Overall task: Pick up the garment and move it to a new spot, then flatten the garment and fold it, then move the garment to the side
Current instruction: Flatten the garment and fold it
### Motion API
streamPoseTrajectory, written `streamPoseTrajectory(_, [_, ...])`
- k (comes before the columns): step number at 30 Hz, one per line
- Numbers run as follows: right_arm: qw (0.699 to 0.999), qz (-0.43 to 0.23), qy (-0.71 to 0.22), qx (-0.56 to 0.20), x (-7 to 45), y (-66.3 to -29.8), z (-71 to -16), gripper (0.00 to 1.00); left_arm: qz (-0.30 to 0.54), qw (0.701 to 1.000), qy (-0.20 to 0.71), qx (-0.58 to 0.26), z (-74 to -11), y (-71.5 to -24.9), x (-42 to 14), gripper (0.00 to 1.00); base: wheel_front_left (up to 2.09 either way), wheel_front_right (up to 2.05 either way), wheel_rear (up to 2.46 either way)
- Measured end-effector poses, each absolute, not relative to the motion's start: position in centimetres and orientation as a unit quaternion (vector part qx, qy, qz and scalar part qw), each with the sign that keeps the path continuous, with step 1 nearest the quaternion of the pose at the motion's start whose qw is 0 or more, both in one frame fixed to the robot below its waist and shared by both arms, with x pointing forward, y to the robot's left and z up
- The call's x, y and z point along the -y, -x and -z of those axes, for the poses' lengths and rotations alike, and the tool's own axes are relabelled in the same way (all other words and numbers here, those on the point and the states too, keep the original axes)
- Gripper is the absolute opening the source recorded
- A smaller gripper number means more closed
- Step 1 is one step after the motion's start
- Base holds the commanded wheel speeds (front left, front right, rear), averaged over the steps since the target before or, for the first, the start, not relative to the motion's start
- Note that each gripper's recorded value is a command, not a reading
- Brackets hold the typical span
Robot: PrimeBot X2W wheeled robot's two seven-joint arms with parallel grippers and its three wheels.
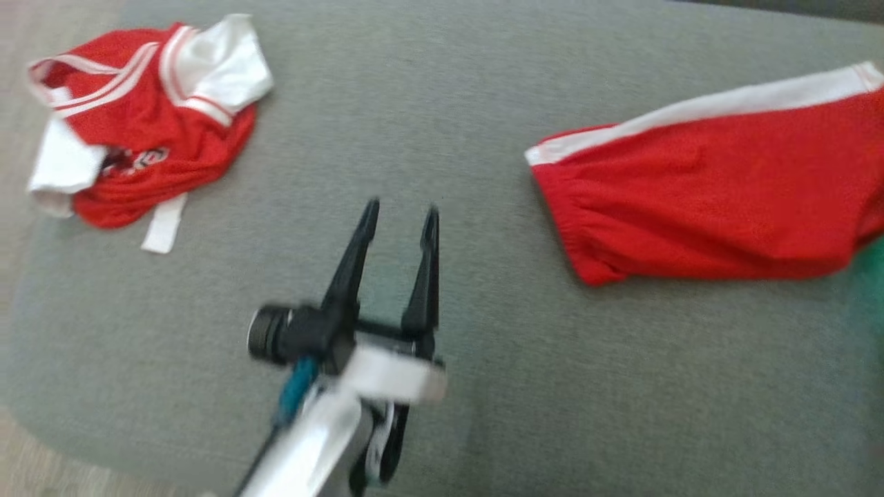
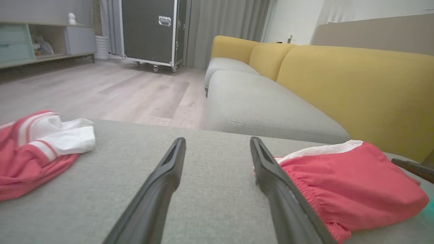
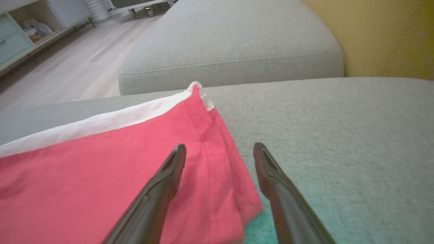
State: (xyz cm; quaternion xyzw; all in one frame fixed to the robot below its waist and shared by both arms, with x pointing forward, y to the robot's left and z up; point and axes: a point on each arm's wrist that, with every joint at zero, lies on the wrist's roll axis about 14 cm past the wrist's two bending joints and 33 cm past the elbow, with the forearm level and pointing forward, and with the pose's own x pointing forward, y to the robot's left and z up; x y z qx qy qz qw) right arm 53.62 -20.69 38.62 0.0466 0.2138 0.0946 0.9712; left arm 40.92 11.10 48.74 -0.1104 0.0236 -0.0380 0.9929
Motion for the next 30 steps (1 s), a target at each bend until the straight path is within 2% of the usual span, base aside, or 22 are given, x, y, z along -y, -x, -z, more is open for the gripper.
streamPoseTrajectory(7, [0.959, -0.070, -0.043, -0.272, 21.0, -53.8, -36.5, 1.00, -0.018, 0.997, 0.073, -0.002, -49.7, -37.1, -14.0, 1.00, 0.00, 0.00, 0.00])
streamPoseTrajectory(16, [0.944, -0.060, -0.035, -0.322, 21.0, -54.0, -34.9, 1.00, -0.048, 0.997, 0.055, 0.005, -50.0, -35.8, -15.8, 1.00, 0.00, 0.00, 0.00])
streamPoseTrajectory(17, [0.943, -0.059, -0.038, -0.324, 21.0, -54.0, -34.9, 0.76, -0.049, 0.997, 0.053, 0.005, -50.0, -35.8, -15.9, 1.00, 0.00, 0.00, 0.00])
streamPoseTrajectory(18, [0.943, -0.057, -0.040, -0.325, 21.1, -54.0, -35.0, 0.05, -0.048, 0.997, 0.051, 0.006, -50.0, -35.8, -15.9, 1.00, 0.00, 0.00, 0.00])
streamPoseTrajectory(19, [0.943, -0.057, -0.042, -0.326, 21.1, -54.0, -35.0, 0.00, -0.047, 0.998, 0.052, 0.006, -50.0, -35.9, -15.8, 1.00, 0.00, 0.00, 0.00])
streamPoseTrajectory(30, [0.960, -0.041, -0.037, -0.276, 23.1, -52.0, -37.8, 0.00, -0.007, 0.998, 0.061, 0.021, -50.8, -36.6, -13.9, 1.00, 0.00, 0.00, 0.00])
